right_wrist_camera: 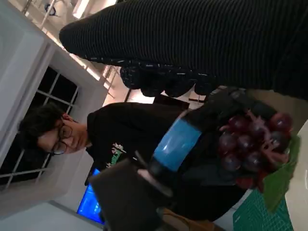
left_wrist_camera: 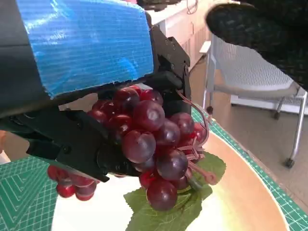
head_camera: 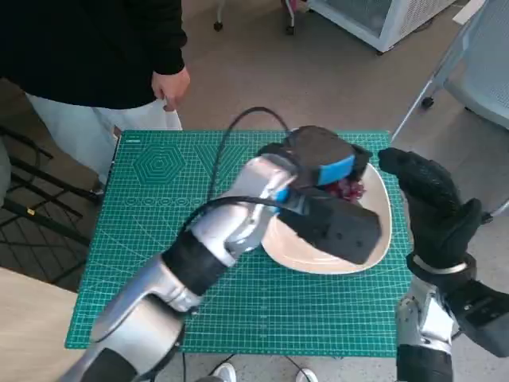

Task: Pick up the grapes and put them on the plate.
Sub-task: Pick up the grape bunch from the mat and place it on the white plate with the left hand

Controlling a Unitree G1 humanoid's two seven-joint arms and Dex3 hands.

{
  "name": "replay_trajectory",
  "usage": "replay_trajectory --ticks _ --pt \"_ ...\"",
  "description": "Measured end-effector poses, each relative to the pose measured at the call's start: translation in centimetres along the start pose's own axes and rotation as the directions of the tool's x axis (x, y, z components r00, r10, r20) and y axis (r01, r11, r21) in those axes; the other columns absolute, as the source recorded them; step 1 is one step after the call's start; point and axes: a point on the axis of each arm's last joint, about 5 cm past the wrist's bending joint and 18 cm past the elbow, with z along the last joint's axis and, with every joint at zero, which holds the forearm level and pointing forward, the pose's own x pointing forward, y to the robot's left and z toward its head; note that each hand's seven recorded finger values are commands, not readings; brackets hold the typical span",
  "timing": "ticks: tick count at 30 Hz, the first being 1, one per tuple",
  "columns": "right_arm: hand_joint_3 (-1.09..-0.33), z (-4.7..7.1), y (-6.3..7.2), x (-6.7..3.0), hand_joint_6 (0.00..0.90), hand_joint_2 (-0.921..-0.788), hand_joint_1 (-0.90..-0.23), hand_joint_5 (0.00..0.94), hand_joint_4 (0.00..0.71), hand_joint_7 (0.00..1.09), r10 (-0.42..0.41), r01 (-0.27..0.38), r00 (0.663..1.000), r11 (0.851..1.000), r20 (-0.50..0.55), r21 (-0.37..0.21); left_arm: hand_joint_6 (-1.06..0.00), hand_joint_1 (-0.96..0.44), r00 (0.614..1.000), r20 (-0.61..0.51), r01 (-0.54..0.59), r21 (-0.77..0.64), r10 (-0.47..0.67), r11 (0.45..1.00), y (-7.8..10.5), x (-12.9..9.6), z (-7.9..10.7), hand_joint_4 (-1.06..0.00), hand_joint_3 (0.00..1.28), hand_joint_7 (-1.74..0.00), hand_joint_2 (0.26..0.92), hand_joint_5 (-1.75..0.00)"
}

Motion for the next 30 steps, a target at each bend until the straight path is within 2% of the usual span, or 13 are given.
replay_trajectory --ticks 1,2,5,6,9,13,26,28,30 --pt "-0.575 0.0 0.0 -0.03 0.021 -0.921 -0.545 0.006 0.203 0.32 0.0 0.0 1.0 1.0 0.0 -0.001 -0.37 0.02 1.0 -0.002 0.003 -0.003 -0.003 1.0 0.0 0.1 0.1 -0.4 0.31 -1.41 0.921 -1.46" --pt "-0.575 0.0 0.0 -0.04 0.022 -0.921 -0.547 0.005 0.202 0.32 -0.001 0.001 1.0 1.0 0.001 -0.002 -0.36 0.06 1.0 -0.005 0.007 -0.007 -0.007 1.0 -0.1 0.1 0.1 -0.39 0.32 -1.3 0.921 -1.48" --pt "-0.575 0.0 0.0 -0.05 0.024 -0.921 -0.549 0.005 0.202 0.32 -0.001 0.001 1.0 1.0 0.003 -0.004 -0.4 0.24 1.0 -0.008 0.014 -0.017 -0.014 1.0 -0.2 0.3 0.3 -0.39 0.33 -0.66 0.921 -1.52" --pt "-0.575 0.0 0.0 -0.05 0.024 -0.921 -0.549 0.004 0.202 0.32 -0.001 0.001 1.0 1.0 0.003 -0.005 -0.42 0.28 1.0 -0.009 0.015 -0.02 -0.015 1.0 -0.3 0.3 0.4 -0.39 0.33 -0.5 0.921 -1.53" --pt "-0.576 0.0 0.0 -0.05 0.026 -0.921 -0.55 0.004 0.202 0.31 0.0 0.0 1.0 1.0 0.003 -0.004 -0.44 0.32 1.0 -0.01 0.017 -0.025 -0.017 1.0 -0.3 0.4 0.6 -0.38 0.34 -0.26 0.921 -1.55" --pt "-0.576 0.0 0.0 -0.1 0.027 -0.921 -0.549 0.003 0.201 0.31 -0.001 0.001 1.0 1.0 -0.001 -0.003 -0.47 0.34 1.0 -0.017 0.02 -0.029 -0.021 0.999 -0.4 0.4 0.5 -0.37 0.35 -0.17 0.921 -1.56" --pt "-0.579 -0.2 0.1 -0.19 0.037 -0.921 -0.544 0.002 0.202 0.3 0.0 0.001 1.0 1.0 -0.012 0.003 -0.55 0.35 0.998 -0.048 0.034 -0.051 -0.037 0.998 -0.9 0.7 0.2 -0.39 0.34 -0.16 0.916 -1.55" --pt "-0.58 -0.2 0.1 -0.18 0.038 -0.921 -0.543 0.002 0.201 0.3 0.0 0.0 1.0 1.0 -0.013 0.004 -0.52 0.35 0.998 -0.045 0.041 -0.065 -0.043 0.997 -1.0 0.7 0.1 -0.43 0.36 -0.14 0.883 -1.52" --pt "-0.58 -0.2 0.1 -0.18 0.038 -0.921 -0.541 0.002 0.201 0.3 0.0 0.0 1.0 1.0 -0.014 0.005 -0.46 0.36 0.998 -0.037 0.048 -0.094 -0.052 0.994 -1.1 0.8 -0.1 -0.5 0.43 -0.08 0.813 -1.47"
